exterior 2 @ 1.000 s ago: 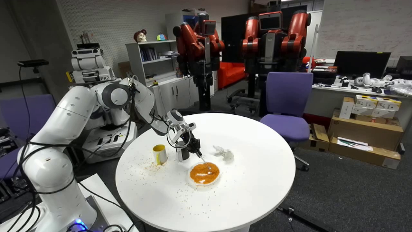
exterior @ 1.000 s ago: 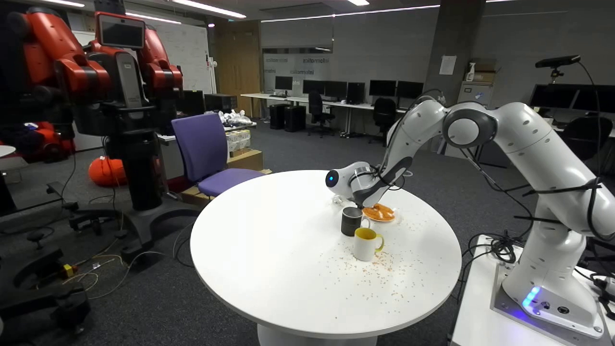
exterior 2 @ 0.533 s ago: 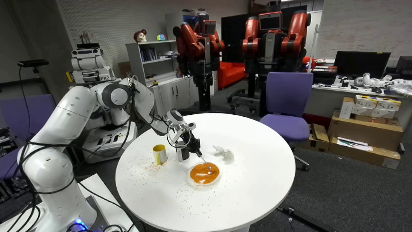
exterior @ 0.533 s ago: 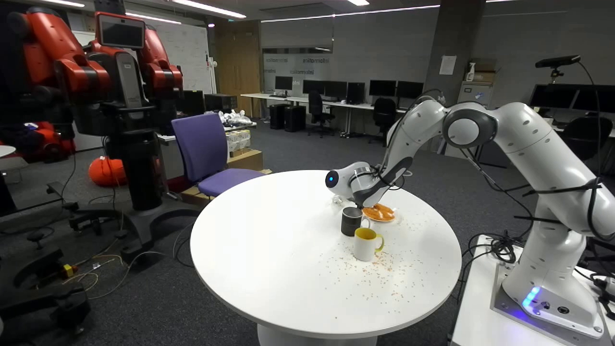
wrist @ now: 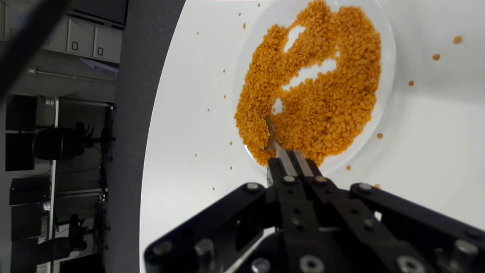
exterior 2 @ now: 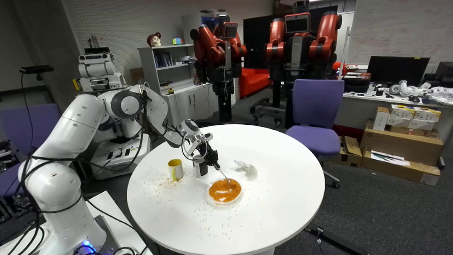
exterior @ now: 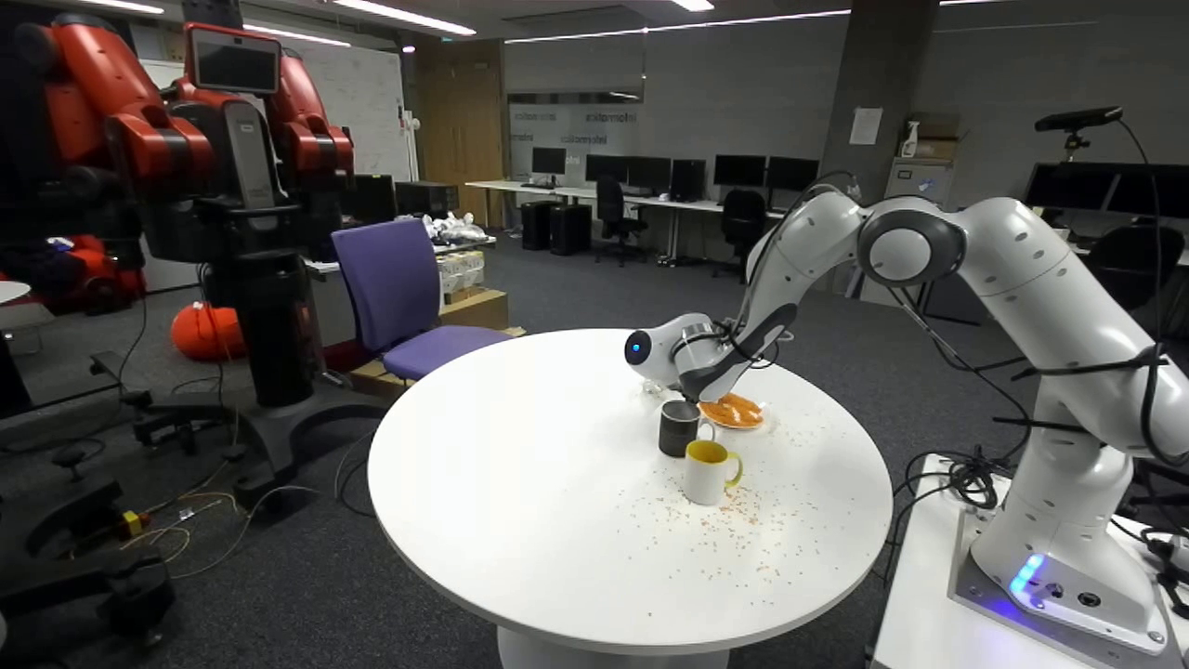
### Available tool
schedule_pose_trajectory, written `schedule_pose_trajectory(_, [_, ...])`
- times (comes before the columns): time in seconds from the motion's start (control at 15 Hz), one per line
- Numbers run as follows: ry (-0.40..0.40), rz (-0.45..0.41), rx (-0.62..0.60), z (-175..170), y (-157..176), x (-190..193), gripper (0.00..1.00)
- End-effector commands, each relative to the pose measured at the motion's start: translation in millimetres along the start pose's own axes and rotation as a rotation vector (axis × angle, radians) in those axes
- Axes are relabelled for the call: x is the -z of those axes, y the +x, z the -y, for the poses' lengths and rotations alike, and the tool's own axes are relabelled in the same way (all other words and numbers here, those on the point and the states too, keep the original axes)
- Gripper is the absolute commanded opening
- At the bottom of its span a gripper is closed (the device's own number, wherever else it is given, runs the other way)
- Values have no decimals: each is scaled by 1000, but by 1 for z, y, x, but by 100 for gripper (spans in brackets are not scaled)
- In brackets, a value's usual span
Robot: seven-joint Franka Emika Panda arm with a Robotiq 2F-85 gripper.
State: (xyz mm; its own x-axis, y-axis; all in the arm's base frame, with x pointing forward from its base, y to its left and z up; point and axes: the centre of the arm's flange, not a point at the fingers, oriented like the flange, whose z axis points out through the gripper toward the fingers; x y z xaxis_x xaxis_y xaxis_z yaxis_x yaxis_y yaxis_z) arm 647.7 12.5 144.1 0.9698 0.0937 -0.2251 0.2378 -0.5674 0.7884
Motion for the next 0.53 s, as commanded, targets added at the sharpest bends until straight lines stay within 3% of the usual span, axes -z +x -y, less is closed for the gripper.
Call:
schedule_pose_trajectory(0.0, [-32,3,-49,-12,-10,17,0])
schedule_pose_trajectory(0.47, [-29,10,-95,-25,-12,27,0])
